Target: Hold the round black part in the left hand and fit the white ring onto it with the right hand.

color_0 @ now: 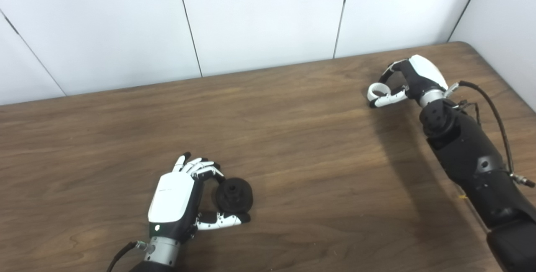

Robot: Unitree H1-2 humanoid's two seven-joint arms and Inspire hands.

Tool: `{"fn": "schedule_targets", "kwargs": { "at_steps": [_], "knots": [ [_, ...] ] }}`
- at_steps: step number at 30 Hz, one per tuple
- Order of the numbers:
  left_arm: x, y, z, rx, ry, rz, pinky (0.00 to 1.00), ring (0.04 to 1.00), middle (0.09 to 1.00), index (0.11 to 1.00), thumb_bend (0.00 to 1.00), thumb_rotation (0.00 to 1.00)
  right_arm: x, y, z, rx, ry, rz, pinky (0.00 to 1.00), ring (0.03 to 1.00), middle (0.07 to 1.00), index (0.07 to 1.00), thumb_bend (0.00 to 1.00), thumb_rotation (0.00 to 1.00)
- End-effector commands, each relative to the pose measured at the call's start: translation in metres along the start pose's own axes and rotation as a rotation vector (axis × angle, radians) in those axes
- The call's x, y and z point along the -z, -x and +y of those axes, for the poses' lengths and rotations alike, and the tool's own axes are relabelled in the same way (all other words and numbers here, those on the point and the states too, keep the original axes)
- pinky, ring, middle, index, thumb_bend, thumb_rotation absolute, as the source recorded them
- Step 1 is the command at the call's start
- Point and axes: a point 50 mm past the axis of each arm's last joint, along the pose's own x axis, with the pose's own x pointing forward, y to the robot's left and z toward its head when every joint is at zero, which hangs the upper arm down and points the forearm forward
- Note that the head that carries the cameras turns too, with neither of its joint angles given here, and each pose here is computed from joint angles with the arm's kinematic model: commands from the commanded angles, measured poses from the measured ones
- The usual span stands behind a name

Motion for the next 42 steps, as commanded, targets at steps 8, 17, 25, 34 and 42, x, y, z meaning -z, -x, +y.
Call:
{"fn": "schedule_targets", "kwargs": {
  "at_steps": [8,17,25,34,42],
  "knots": [
    [0.005,0.008,-0.004,0.040,-0.028,0.013,0.96,0.830,0.738,0.483,0.52,0.05,-0.014,0.007,-0.024,0.081,0.027,-0.102,1.00,0.976,0.852,0.489,0.52,0.13],
    [0.001,0.007,-0.006,0.044,-0.034,0.009,0.97,0.827,0.739,0.483,0.52,0.05,-0.056,0.036,-0.028,0.056,0.041,-0.262,1.00,0.984,0.856,0.488,0.52,0.13],
    [-0.004,0.004,-0.008,0.050,-0.042,0.010,0.96,0.827,0.738,0.483,0.52,0.05,-0.103,0.079,-0.026,0.006,0.067,-0.397,1.00,0.979,0.844,0.487,0.52,0.13],
    [-0.010,0.001,-0.011,0.043,-0.034,0.010,0.95,0.825,0.737,0.484,0.52,0.05,-0.141,0.130,-0.022,-0.093,0.065,-0.541,1.00,0.991,0.857,0.486,0.52,0.14],
    [-0.019,-0.002,-0.013,0.051,-0.030,0.020,0.97,0.830,0.742,0.484,0.52,0.05,-0.163,0.162,-0.012,-0.149,0.043,-0.654,1.00,0.989,0.847,0.485,0.52,0.14]
  ]
}}
